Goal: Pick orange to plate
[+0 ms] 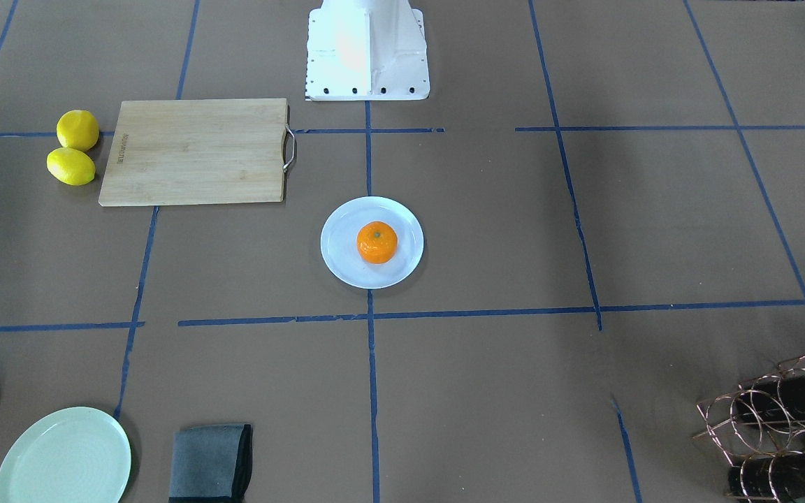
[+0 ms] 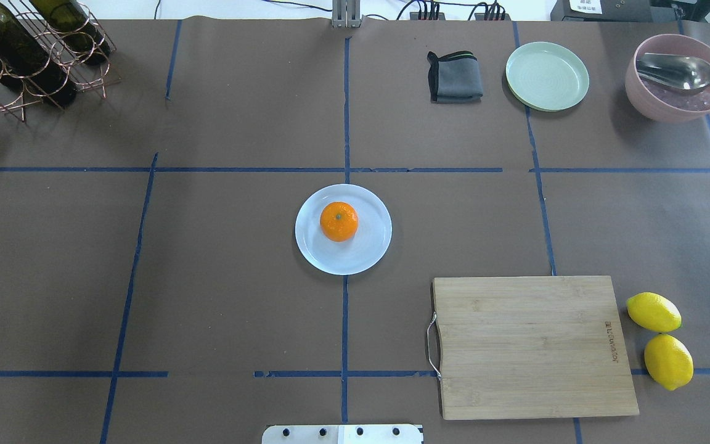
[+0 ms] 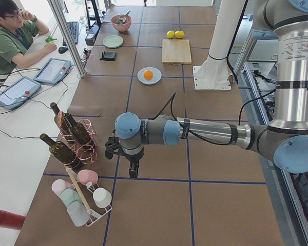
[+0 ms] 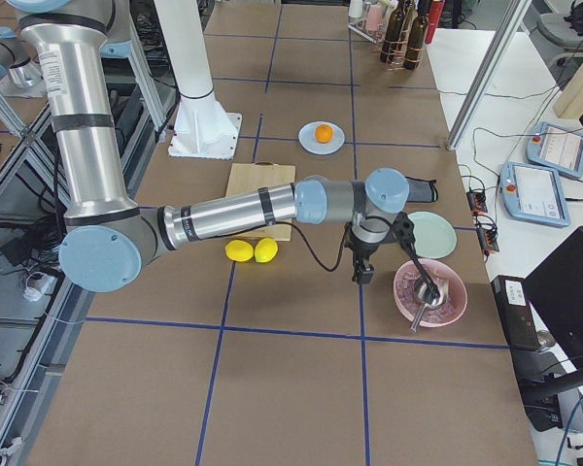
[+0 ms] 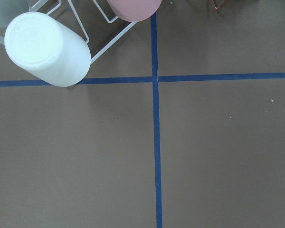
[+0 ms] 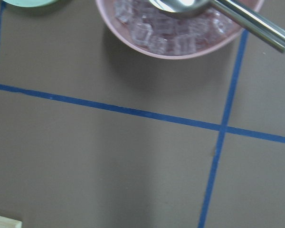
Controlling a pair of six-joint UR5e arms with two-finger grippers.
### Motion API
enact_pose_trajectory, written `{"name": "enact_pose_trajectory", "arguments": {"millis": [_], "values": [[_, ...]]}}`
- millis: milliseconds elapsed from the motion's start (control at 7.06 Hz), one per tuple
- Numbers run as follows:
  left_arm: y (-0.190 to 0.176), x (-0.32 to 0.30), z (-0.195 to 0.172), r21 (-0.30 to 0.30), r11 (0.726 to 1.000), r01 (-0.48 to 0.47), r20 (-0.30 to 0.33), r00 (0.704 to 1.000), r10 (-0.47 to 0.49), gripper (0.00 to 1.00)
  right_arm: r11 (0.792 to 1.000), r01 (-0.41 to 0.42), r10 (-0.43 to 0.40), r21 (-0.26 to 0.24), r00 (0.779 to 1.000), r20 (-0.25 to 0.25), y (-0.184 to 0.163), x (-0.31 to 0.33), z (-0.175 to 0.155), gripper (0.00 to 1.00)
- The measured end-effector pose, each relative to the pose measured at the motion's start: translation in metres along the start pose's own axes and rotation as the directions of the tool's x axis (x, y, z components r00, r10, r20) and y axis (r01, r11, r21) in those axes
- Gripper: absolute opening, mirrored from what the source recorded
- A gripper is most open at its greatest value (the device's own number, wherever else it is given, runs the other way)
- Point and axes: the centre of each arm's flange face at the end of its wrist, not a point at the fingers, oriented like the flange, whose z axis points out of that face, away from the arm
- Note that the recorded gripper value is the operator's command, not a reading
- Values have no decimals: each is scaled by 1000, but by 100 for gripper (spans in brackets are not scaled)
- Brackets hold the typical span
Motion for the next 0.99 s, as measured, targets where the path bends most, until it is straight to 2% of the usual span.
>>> {"name": "enact_pose_trajectory", "arguments": {"millis": [283, 991], "values": [[0, 1, -1, 1, 1000, -1, 0, 1000, 1, 100, 999, 14, -14, 34, 1000, 0, 24, 59, 14, 100], [1, 0, -1, 2, 1000, -1, 3, 1000, 1, 100, 997, -53, 54, 56, 998, -27, 47, 89, 12, 100]]}}
